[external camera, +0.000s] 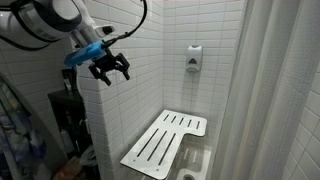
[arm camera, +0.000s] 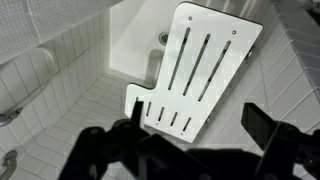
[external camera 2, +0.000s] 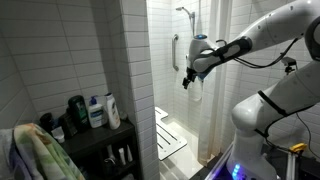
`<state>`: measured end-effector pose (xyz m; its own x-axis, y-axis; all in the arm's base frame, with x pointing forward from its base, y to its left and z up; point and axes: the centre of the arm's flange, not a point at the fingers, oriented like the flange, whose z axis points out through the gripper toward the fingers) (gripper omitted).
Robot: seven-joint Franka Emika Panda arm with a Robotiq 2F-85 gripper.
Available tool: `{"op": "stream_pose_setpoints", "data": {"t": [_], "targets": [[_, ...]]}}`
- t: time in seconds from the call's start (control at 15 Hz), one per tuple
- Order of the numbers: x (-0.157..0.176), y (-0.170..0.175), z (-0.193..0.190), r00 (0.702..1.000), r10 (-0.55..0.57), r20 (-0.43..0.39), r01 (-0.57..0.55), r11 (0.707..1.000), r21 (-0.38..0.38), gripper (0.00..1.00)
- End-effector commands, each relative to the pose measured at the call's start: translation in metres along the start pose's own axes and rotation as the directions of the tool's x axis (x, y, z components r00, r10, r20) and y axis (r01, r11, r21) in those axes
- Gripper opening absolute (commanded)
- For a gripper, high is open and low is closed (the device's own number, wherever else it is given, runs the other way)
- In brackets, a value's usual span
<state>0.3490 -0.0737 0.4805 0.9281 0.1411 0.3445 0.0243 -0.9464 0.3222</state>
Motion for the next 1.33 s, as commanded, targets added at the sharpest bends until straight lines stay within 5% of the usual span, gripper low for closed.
{"op": "stream_pose_setpoints", "data": {"t": [0.0, 0.33, 0.93, 1.27], "targets": [[0.0, -0.044, -0.014, 0.991, -0.137, 0.006, 0.137, 0.991, 0.015, 1.0], [0.004, -0.082, -0.023, 0.97, -0.244, 0.007, 0.244, 0.97, -0.006, 1.0], [-0.008, -0.1, -0.032, 0.951, -0.307, 0.025, 0.306, 0.952, 0.028, 1.0], [-0.029, -0.128, -0.058, 0.905, -0.423, 0.045, 0.417, 0.903, 0.105, 1.0]]}}
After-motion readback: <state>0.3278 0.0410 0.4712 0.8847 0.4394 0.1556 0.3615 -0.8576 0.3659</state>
